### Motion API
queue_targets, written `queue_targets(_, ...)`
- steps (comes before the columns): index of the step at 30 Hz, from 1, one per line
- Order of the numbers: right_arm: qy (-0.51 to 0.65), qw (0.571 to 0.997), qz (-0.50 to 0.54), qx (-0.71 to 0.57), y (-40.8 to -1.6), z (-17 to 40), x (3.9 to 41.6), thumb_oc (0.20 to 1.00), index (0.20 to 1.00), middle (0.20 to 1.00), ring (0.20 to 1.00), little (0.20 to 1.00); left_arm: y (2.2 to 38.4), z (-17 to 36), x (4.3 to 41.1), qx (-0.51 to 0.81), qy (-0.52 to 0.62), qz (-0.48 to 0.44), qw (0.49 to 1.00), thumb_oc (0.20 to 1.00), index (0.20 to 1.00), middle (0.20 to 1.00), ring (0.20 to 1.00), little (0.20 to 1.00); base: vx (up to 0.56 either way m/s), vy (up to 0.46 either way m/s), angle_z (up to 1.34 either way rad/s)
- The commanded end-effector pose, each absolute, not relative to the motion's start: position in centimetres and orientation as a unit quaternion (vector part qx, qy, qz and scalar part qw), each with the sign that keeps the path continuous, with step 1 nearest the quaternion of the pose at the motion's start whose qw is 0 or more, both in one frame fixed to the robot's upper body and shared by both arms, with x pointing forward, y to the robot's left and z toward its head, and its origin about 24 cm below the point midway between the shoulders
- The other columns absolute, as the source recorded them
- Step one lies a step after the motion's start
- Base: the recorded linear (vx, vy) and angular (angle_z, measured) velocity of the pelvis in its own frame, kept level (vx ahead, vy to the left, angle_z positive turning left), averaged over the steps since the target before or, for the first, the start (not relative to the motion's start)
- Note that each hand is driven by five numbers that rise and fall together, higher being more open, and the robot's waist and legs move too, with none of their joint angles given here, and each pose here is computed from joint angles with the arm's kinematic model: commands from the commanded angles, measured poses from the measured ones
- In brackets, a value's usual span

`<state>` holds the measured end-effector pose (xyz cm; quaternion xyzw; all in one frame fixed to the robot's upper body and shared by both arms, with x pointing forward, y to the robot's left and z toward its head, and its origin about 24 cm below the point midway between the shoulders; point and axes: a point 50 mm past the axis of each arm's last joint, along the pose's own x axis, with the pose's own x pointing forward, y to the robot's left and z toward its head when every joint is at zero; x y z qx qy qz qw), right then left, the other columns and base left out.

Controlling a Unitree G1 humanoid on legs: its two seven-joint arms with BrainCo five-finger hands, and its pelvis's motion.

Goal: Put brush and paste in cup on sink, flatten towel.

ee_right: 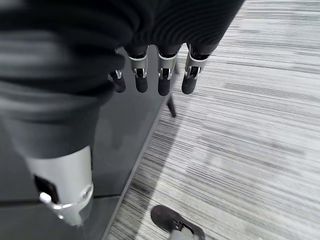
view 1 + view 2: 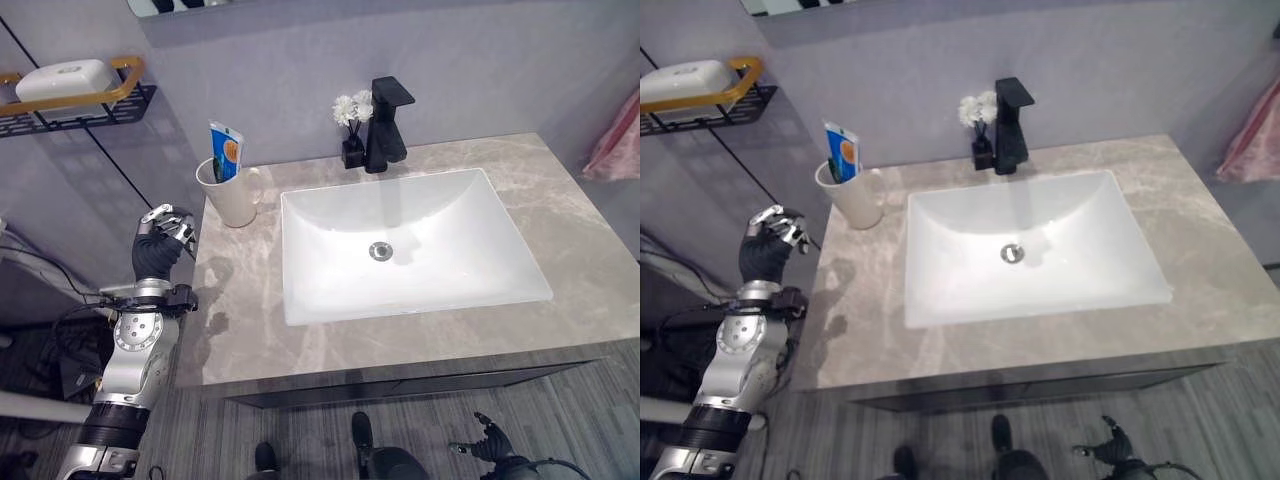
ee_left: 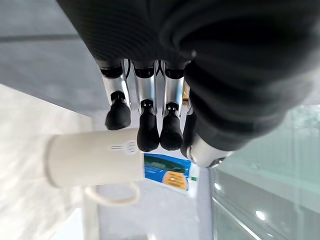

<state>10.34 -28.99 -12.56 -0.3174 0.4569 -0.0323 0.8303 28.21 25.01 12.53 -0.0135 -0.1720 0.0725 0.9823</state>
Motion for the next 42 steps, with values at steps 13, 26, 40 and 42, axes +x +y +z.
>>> queue_targets(13,0.439,0.838,0.008,-0.325,-27.3,-12.7,11.6,1.000,1.000,1.000,1.000,1.000,26.9,12.1,26.0,0.018,-0.139,0.025,0.990,0.200,0.200,0.200,0.200,0.200,0.02,0.078,-0.09)
queue_targets(26,0.447,0.837,0.003,-0.316,-27.4,-12.9,11.3,1.000,1.000,1.000,1.000,1.000,26.0,12.2,25.9,0.037,-0.126,-0.026,0.991,0.200,0.200,0.200,0.200,0.200,-0.02,-0.018,-0.07)
queue_targets(40,0.447,0.842,-0.004,-0.302,-27.4,-12.9,11.0,1.000,1.000,1.000,1.000,1.000,25.8,11.9,28.2,0.079,-0.105,-0.022,0.991,0.200,0.200,0.200,0.200,0.200,0.00,-0.007,-0.01)
queue_targets(42,0.451,0.839,0.003,-0.304,-27.2,-13.1,10.8,1.000,1.000,1.000,1.000,1.000,26.2,11.2,28.9,0.077,-0.090,-0.003,0.993,0.200,0.200,0.200,0.200,0.200,0.00,0.000,0.00)
